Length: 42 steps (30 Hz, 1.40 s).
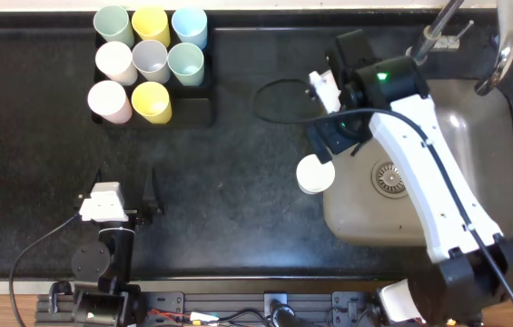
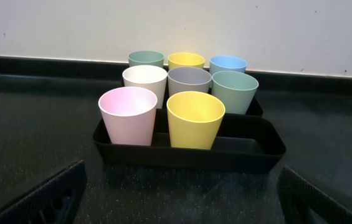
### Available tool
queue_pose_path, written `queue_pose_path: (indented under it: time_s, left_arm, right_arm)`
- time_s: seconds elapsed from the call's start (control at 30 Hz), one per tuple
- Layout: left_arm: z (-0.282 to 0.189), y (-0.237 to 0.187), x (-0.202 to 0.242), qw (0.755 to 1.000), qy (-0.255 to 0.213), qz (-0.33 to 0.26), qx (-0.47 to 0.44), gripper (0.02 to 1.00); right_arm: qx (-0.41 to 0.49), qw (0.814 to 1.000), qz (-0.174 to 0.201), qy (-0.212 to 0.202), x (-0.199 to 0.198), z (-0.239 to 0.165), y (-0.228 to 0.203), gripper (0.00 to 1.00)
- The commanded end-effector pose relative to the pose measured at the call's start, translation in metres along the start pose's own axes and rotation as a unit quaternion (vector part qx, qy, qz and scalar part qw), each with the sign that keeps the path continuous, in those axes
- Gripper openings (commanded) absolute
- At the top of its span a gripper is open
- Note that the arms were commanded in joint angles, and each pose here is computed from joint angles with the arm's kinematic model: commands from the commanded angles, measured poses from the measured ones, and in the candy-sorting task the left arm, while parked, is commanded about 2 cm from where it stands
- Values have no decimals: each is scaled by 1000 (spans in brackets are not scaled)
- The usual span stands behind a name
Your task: Store Cups
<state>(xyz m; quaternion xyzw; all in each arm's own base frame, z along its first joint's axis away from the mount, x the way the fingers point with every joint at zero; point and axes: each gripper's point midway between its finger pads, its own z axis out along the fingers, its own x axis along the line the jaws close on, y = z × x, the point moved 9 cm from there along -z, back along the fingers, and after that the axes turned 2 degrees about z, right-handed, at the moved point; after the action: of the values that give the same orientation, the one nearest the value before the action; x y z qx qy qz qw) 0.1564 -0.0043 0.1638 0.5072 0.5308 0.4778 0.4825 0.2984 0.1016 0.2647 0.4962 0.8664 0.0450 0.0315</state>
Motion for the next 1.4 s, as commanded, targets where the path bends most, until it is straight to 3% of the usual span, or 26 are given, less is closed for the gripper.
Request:
queue_pose_path:
  time_s: [0.03, 0.13, 0.37, 0.7, 1.3, 1.37, 1.4]
  left_arm:
    - [-1, 1, 1, 1000, 5, 10, -4, 1000]
    - [-1, 1, 1, 1000, 5, 10, -4, 998]
    - [-1, 1, 1, 1000, 5, 10, -4, 998]
    - [-1, 1, 1, 1000, 5, 10, -4, 998]
    - [-1, 1, 1, 1000, 5, 10, -4, 998]
    - [-1, 1, 1, 1000, 5, 10, -4, 998]
    - [-1, 1, 1, 1000, 5, 10, -4, 998]
  right_arm:
    - [2, 998, -48, 39, 0, 7, -1, 998]
    - [27, 996, -68, 44, 2, 24, -9, 998]
    - [41, 996, -60, 42, 2, 54, -16, 998]
    - [36, 998, -41, 14, -15, 68, -18, 998]
    - [50, 998, -45, 21, -20, 90, -14, 1000]
    - [49, 997, -42, 32, -18, 90, -14, 956]
    - [48, 997, -43, 46, -14, 89, -14, 853]
